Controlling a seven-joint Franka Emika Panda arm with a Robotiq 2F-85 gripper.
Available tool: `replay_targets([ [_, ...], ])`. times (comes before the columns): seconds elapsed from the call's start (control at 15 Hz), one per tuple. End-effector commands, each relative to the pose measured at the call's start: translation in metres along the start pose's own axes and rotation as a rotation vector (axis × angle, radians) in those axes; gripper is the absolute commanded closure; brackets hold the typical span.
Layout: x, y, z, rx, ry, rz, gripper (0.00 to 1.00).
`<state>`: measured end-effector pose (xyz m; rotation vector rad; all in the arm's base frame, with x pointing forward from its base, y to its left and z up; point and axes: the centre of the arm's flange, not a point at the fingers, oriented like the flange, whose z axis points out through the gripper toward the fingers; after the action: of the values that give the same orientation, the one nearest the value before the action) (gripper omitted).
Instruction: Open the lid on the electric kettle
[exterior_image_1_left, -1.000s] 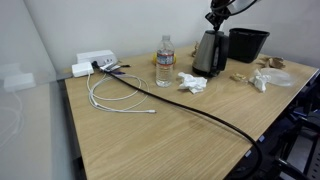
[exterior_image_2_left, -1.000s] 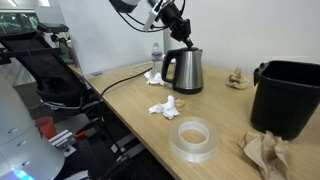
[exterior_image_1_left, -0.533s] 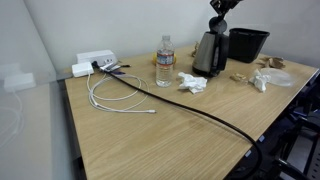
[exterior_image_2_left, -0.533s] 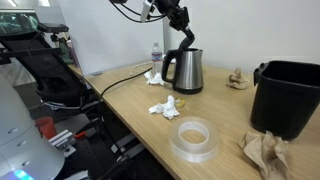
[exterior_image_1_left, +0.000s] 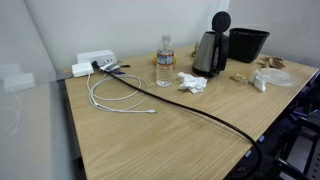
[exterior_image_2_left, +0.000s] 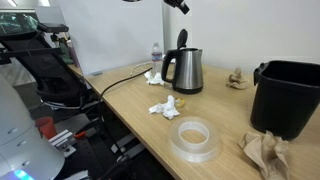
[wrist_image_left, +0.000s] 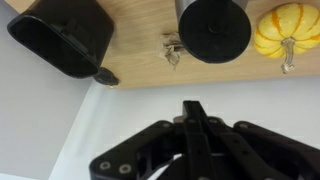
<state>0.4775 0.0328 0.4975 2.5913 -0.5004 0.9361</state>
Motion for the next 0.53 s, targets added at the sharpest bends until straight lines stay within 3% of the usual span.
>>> replay_targets([
  [0.0,-0.014,0.017,-0.016,0.057,-0.030,0.026,1.00],
  [0.13,-0.019,0.023,-0.023,0.084,-0.061,0.040,1.00],
  [0.2,-0.021,0.026,-0.026,0.105,-0.080,0.046,0.90],
  [0.27,-0.022,0.029,-0.029,0.130,-0.101,0.053,0.72],
  [0.4,-0.022,0.037,-0.041,0.177,-0.128,0.064,0.59],
  [0.47,-0.018,0.023,-0.031,0.130,-0.113,0.071,0.53],
])
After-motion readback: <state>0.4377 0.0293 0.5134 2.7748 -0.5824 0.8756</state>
